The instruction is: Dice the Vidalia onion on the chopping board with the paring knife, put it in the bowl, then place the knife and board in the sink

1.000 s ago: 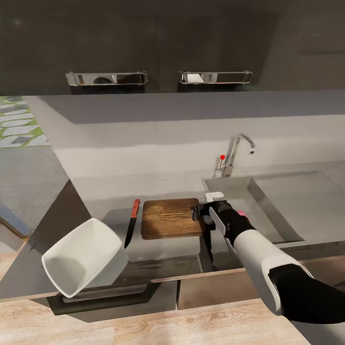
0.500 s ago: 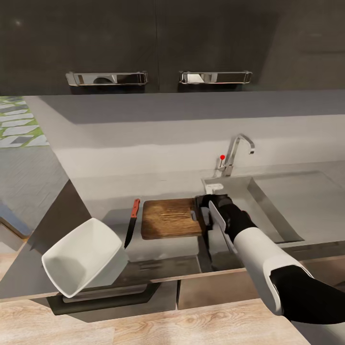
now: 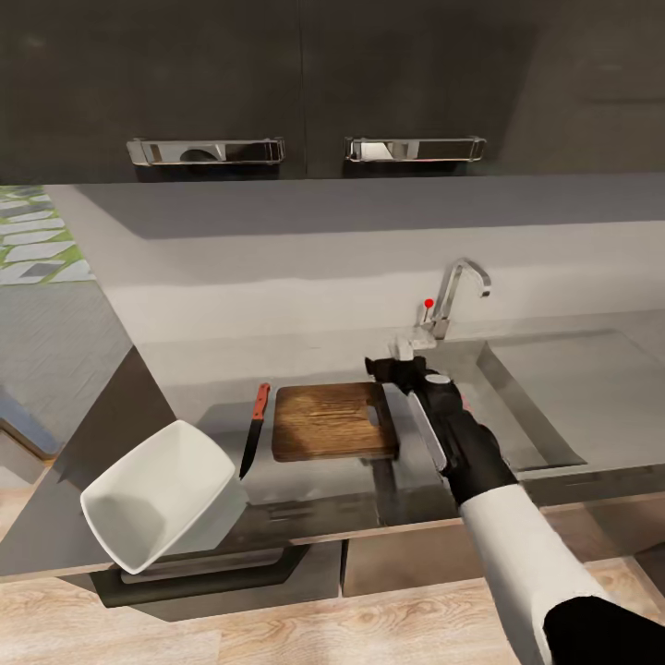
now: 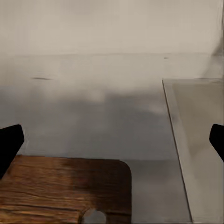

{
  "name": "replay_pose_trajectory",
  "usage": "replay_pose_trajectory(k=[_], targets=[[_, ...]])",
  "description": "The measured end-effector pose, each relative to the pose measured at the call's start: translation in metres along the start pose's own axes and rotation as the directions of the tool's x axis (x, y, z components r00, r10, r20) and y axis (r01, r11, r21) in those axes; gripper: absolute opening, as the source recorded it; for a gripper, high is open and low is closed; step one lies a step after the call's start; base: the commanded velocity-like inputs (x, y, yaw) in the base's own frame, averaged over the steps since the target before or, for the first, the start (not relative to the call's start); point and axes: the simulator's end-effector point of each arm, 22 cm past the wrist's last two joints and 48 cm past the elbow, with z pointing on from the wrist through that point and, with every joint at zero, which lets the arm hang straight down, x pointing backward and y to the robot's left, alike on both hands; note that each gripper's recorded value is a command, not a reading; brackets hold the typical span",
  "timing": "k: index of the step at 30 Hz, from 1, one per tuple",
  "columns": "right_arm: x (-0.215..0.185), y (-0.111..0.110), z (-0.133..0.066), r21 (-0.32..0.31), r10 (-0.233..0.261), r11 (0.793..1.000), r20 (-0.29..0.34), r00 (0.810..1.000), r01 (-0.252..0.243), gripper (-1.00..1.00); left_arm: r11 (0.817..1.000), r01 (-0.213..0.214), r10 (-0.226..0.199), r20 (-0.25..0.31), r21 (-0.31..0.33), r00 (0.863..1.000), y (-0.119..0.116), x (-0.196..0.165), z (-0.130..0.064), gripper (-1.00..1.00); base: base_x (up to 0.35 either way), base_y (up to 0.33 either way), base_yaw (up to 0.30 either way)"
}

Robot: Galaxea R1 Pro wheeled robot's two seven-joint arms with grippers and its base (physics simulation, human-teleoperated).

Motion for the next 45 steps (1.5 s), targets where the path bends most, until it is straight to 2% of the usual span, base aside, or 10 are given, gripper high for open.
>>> replay_pose_trajectory(k=[6, 7, 9, 15, 24, 30, 36, 45], targets=[[0.006, -0.002, -0.043, -0.003, 0.014, 1.0, 0.08, 0.997, -0.013, 1.0, 1.0, -0.001, 0.001, 0.005, 0.001, 1.0, 0.0, -0.001, 0.0, 1.0, 0.0, 0.0, 0.0], [0.014, -0.007, -0.062, 0.001, 0.014, 1.0, 0.101, 0.995, -0.014, 1.0, 1.0, -0.002, 0.002, 0.016, -0.001, 1.0, 0.001, -0.004, 0.0, 1.0, 0.0, 0.0, 0.0], [0.028, -0.007, -0.077, 0.0, 0.02, 1.0, 0.103, 0.994, -0.021, 1.0, 1.0, -0.002, 0.002, 0.039, -0.002, 0.999, 0.001, -0.01, 0.0, 1.0, 0.0, 0.0, 0.0], [0.061, -0.006, -0.1, -0.001, 0.04, 0.999, 0.096, 0.995, -0.041, 1.0, 1.0, -0.002, 0.002, 0.139, -0.003, 0.99, 0.002, -0.032, -0.002, 1.0, 0.0, 0.0, 0.0], [0.065, -0.005, -0.106, -0.003, 0.049, 0.999, 0.113, 0.992, -0.049, 1.0, 1.0, -0.001, 0.002, 0.239, -0.007, 0.971, 0.004, -0.053, -0.006, 1.0, -0.016, -0.001, 0.0], [0.066, -0.005, -0.106, -0.003, 0.049, 0.999, 0.113, 0.992, -0.049, 1.0, 0.999, 0.038, -0.026, 0.292, -0.038, 0.956, 0.022, -0.059, -0.01, 1.0, -0.241, -0.056, 0.0], [0.065, -0.006, -0.106, -0.001, 0.049, 0.999, 0.115, 0.992, -0.05, 1.0, 0.997, 0.054, -0.037, 0.292, -0.05, 0.956, 0.03, -0.051, -0.011, 1.0, -0.31, -0.075, 0.0], [0.066, -0.005, -0.106, -0.002, 0.049, 0.999, 0.114, 0.992, -0.049, 1.0, 0.997, 0.055, -0.038, 0.29, -0.052, 0.956, 0.03, -0.05, -0.011, 1.0, -0.295, -0.046, 0.0]])
